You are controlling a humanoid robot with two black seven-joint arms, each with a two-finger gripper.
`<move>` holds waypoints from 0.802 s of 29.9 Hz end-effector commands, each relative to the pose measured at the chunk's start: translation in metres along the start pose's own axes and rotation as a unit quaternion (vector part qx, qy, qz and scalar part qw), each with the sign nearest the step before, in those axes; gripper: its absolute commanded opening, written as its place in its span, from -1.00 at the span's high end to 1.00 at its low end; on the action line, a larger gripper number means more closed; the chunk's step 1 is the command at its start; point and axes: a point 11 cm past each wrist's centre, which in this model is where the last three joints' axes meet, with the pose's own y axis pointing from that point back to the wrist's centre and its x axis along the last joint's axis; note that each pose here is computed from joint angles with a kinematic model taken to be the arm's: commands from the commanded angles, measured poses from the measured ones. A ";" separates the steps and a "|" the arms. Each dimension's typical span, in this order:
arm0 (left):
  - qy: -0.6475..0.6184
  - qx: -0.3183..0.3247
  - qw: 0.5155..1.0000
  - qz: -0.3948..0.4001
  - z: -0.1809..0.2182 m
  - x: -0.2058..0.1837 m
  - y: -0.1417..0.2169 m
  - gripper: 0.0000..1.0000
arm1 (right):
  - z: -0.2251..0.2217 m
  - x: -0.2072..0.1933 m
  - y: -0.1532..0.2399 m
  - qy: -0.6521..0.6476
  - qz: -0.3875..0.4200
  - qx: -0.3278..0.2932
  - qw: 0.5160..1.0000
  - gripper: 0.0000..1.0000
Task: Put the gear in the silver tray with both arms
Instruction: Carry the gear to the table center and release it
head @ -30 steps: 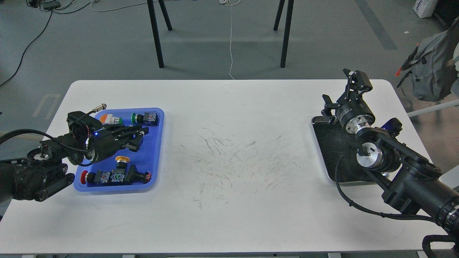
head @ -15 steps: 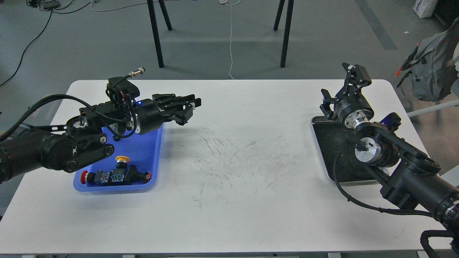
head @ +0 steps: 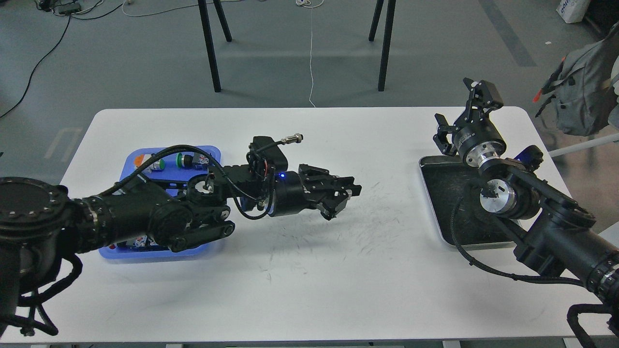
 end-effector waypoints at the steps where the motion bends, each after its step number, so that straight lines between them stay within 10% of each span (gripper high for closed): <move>1: -0.009 0.011 1.000 -0.017 -0.004 -0.013 -0.005 0.78 | -0.002 -0.004 -0.002 0.007 -0.006 0.001 1.000 -0.99; 24: 0.005 0.034 0.999 -0.037 -0.013 -0.051 0.006 0.75 | 0.000 0.003 -0.002 0.011 0.002 -0.002 1.000 -0.99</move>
